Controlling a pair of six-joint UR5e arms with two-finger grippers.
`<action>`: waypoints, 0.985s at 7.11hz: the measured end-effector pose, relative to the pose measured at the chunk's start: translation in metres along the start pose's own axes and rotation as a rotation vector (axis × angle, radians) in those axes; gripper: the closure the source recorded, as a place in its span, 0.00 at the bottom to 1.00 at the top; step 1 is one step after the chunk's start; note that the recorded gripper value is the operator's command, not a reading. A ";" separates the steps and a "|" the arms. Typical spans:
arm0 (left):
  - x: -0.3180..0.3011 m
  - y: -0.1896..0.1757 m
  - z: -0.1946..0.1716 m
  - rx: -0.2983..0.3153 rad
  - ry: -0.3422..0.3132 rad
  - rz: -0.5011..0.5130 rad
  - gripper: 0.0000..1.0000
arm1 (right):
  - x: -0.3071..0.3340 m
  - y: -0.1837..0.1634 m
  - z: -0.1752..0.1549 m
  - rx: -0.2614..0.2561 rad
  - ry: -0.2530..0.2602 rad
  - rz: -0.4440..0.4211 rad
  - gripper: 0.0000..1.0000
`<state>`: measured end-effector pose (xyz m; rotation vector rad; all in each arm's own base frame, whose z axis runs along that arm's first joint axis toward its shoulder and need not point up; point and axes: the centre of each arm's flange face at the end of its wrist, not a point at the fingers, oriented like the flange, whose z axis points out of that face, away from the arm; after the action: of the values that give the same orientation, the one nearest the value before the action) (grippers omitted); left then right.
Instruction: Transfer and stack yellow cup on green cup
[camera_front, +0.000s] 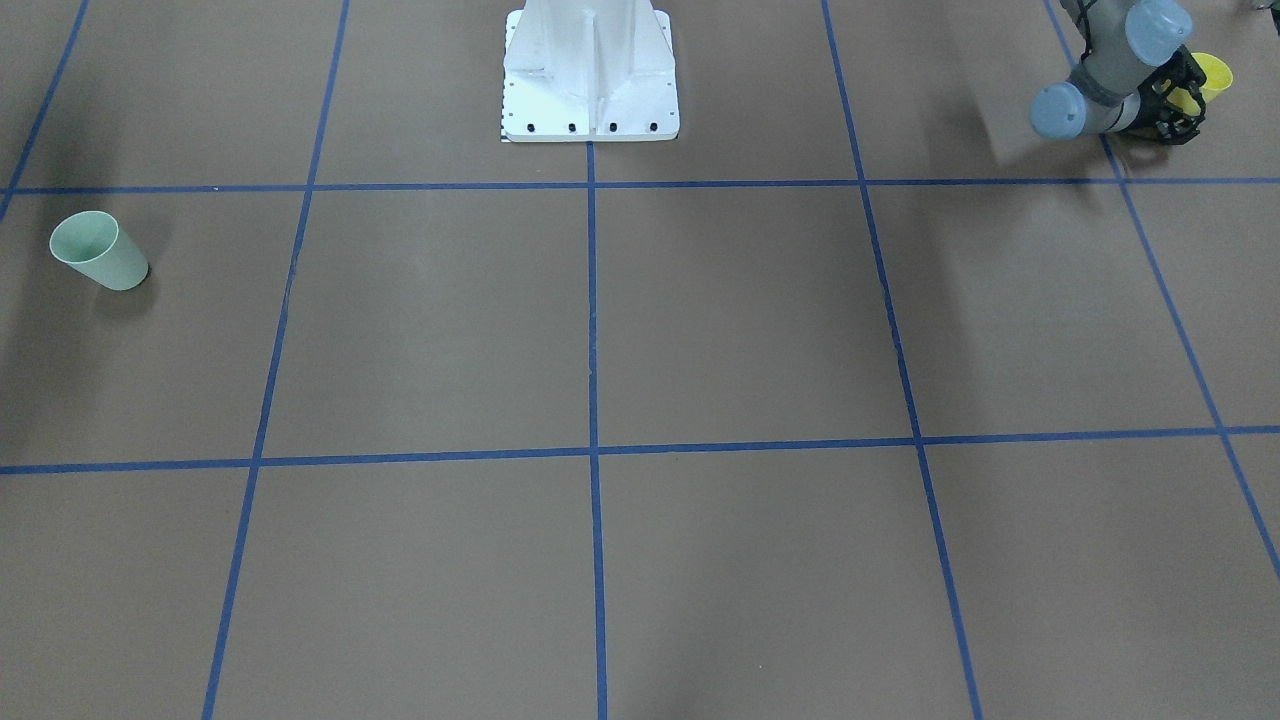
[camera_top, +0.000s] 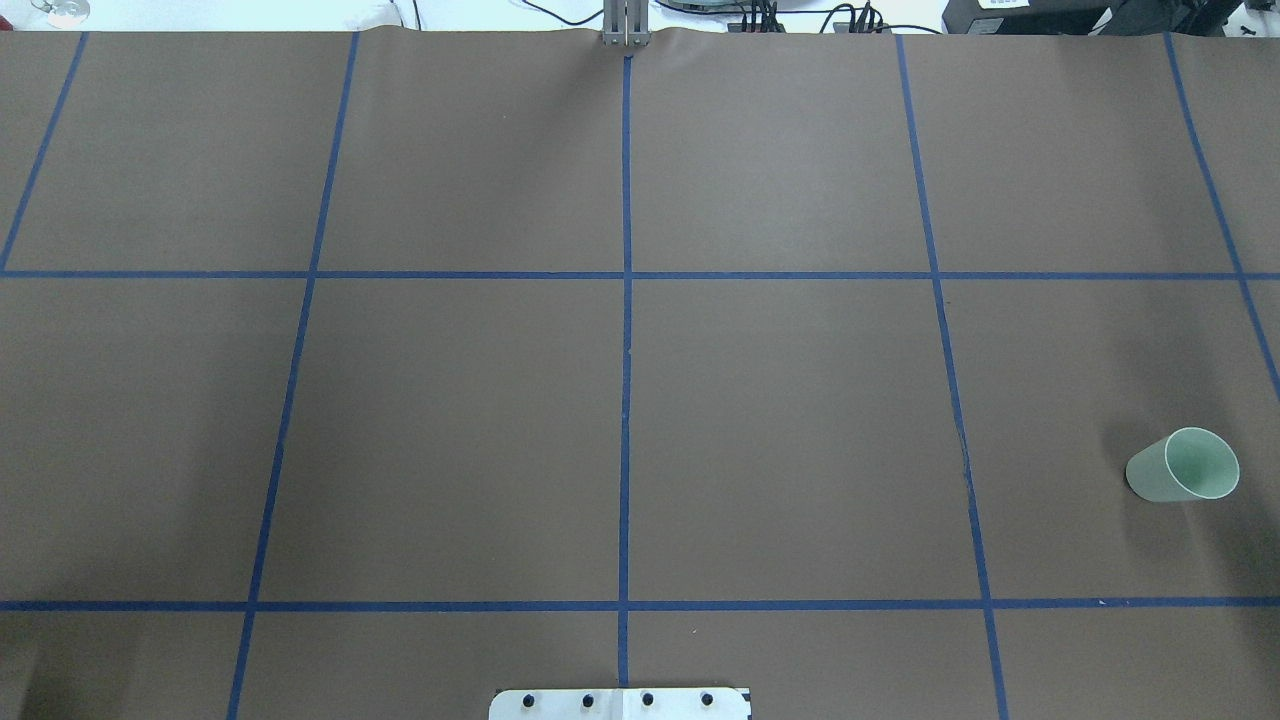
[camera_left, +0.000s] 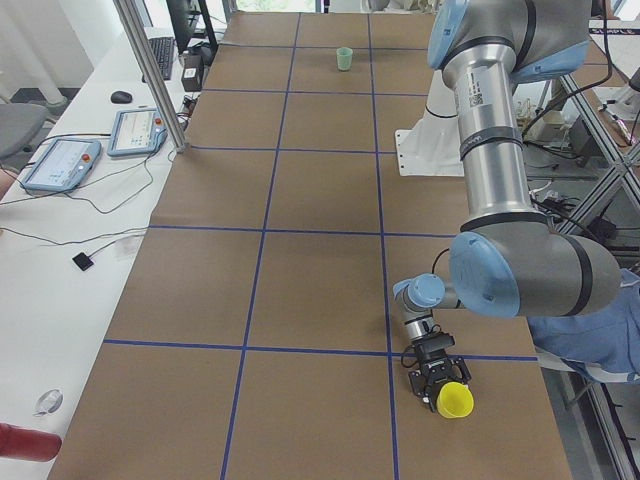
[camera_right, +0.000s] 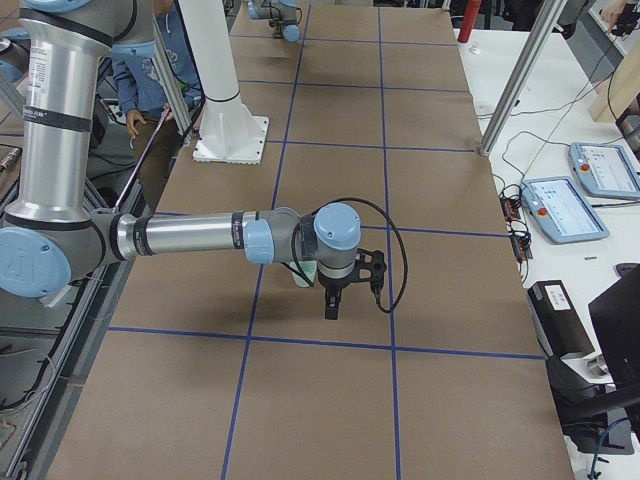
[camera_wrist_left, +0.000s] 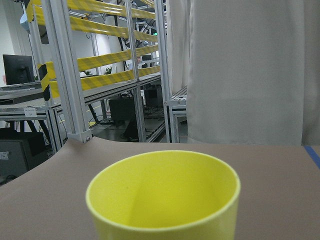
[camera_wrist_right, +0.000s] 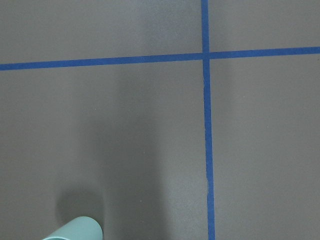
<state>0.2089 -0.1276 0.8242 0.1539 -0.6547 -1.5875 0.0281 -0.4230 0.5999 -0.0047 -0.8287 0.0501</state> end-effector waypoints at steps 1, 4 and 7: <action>-0.001 -0.001 0.002 0.005 -0.001 0.002 0.93 | 0.000 0.000 0.000 0.000 0.000 0.000 0.00; 0.002 -0.027 0.026 0.039 -0.001 0.050 1.00 | -0.001 0.000 0.000 -0.001 -0.001 0.000 0.00; 0.022 -0.069 0.056 0.062 0.092 0.191 1.00 | -0.006 -0.002 0.000 -0.002 -0.010 -0.010 0.00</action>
<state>0.1195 -0.1320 0.8428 0.2039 -0.6283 -1.3694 0.0242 -0.4255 0.5956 -0.0025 -0.8389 0.0401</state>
